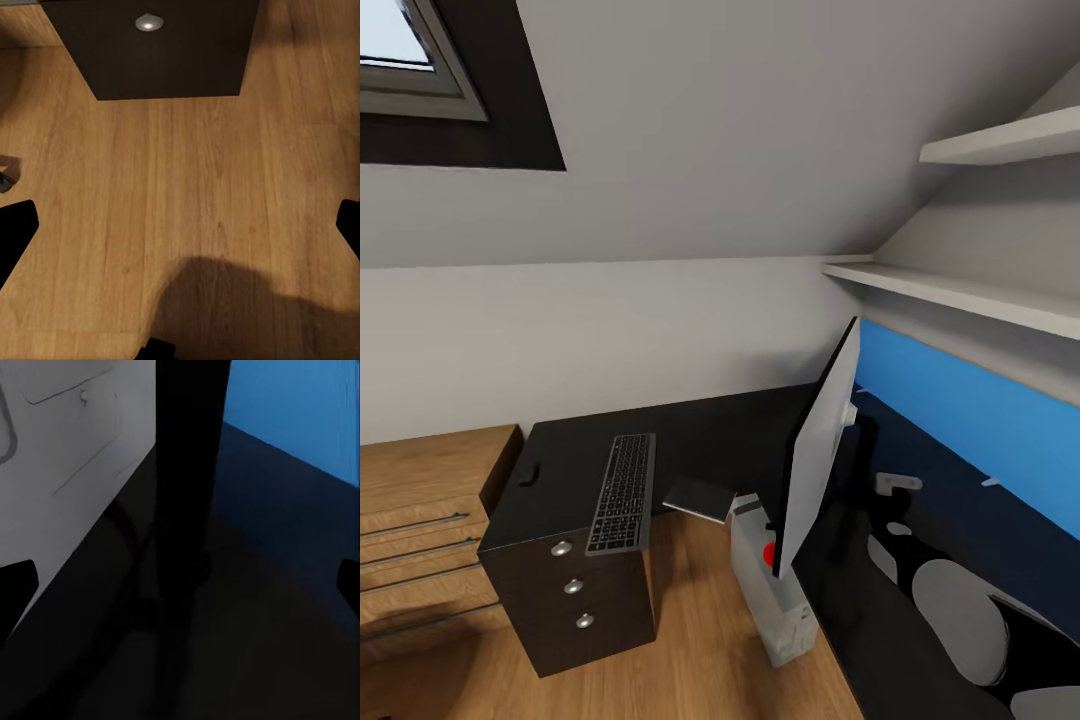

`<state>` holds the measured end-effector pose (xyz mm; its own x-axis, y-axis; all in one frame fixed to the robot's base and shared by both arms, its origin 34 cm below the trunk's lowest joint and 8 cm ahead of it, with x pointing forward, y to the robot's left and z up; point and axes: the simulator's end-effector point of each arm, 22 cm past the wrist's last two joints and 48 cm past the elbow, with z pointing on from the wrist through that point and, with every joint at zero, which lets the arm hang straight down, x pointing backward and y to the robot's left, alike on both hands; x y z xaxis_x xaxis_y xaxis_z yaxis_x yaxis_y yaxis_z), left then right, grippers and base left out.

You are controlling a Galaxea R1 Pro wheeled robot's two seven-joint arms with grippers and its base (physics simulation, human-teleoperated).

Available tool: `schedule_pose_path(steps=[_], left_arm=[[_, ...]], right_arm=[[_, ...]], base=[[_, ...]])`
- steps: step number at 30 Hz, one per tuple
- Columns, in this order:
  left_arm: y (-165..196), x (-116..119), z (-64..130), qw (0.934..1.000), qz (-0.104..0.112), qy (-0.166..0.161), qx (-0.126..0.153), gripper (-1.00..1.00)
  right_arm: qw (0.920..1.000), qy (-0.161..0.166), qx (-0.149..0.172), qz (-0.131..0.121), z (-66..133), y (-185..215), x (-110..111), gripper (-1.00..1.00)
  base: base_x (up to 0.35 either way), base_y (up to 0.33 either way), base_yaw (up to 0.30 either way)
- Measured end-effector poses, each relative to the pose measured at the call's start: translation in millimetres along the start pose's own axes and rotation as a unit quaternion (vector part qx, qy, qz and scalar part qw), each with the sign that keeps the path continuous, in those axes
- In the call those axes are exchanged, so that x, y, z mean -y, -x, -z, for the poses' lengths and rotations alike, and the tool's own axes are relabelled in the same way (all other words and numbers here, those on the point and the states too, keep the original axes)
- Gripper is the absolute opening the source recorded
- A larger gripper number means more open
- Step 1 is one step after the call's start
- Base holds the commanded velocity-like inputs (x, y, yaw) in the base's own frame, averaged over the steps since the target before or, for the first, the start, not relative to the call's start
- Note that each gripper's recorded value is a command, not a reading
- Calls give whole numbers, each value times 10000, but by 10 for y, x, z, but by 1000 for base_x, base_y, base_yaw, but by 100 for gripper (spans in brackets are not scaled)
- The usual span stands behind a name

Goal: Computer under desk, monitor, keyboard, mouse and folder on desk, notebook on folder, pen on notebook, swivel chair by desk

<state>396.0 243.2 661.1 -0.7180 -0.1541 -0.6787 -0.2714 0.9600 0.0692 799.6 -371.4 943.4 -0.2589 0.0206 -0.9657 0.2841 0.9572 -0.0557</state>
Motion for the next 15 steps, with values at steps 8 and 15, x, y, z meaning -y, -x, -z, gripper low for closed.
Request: schedule_pose_path(steps=[8, 15], left_arm=[[0, 2, 0, 10000, -2, -2, 0, 100], [0, 3, 1, 10000, -4, -4, 0, 100]], right_arm=[[9989, -218, 27, -418, 1, 0, 127, 100], [9988, -227, 26, -433, 0, -1, 133, 100]], base=[[0, 0, 0], [0, 0, 0]])
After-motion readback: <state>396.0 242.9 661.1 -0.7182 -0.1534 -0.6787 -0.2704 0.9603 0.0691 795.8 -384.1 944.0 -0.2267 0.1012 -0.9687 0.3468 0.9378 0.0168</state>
